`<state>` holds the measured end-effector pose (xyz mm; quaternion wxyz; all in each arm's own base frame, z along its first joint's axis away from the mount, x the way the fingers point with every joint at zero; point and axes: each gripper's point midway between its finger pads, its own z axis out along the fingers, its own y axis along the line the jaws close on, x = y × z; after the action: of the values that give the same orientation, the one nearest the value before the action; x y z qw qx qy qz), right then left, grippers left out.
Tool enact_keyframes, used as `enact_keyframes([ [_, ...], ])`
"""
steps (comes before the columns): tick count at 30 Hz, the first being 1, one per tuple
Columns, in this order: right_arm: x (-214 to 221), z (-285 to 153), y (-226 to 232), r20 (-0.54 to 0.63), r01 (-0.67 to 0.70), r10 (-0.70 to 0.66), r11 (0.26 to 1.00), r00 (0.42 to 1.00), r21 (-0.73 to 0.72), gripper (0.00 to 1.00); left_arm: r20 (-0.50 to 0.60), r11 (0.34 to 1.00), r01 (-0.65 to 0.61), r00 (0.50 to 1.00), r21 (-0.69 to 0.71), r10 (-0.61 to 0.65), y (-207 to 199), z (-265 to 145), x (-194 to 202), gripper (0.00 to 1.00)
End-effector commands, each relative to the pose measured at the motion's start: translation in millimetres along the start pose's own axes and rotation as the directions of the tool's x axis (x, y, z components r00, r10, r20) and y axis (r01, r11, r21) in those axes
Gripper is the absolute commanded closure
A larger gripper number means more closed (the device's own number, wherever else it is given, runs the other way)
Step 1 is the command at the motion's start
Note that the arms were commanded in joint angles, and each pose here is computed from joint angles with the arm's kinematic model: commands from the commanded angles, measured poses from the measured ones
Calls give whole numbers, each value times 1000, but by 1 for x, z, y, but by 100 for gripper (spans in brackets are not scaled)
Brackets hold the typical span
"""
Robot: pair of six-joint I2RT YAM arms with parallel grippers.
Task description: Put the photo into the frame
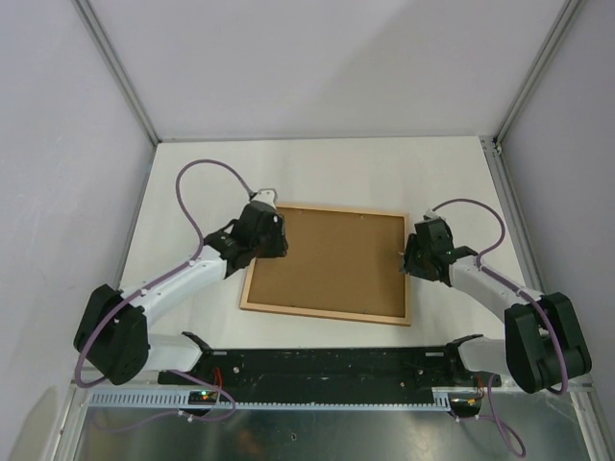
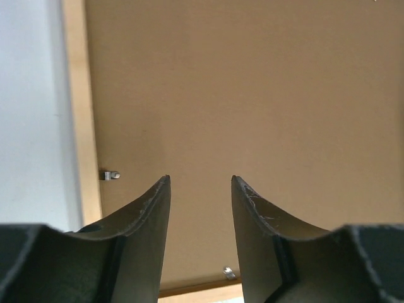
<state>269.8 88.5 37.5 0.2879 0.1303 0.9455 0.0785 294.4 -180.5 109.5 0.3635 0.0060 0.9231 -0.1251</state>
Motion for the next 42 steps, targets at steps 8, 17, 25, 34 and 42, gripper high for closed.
enact_keyframes([
  [8, 13, 0, 6, 8, 9, -9, 1000, 1000, 18, 65, 65, 989, -107, 993, 105, 100, -49, -18, 12, 50],
  [17, 13, 4, -2, 11, 41, -42, 997, 999, 70, 89, 105, 961, -216, 974, 173, 201, -78, -32, 29, 47],
  [25, 7, 1, -1, 22, 40, -42, 996, 999, 78, 100, 129, 940, -276, 958, 199, 254, -88, -39, 37, 45],
  [34, -1, -6, -1, 16, 55, -57, 993, 998, 107, 100, 167, 906, -348, 934, 240, 315, -103, -44, 48, 44],
  [42, -11, -18, 7, 31, 58, -61, 995, 998, 86, 100, 229, 861, -423, 901, 281, 368, -123, -53, 55, 42],
])
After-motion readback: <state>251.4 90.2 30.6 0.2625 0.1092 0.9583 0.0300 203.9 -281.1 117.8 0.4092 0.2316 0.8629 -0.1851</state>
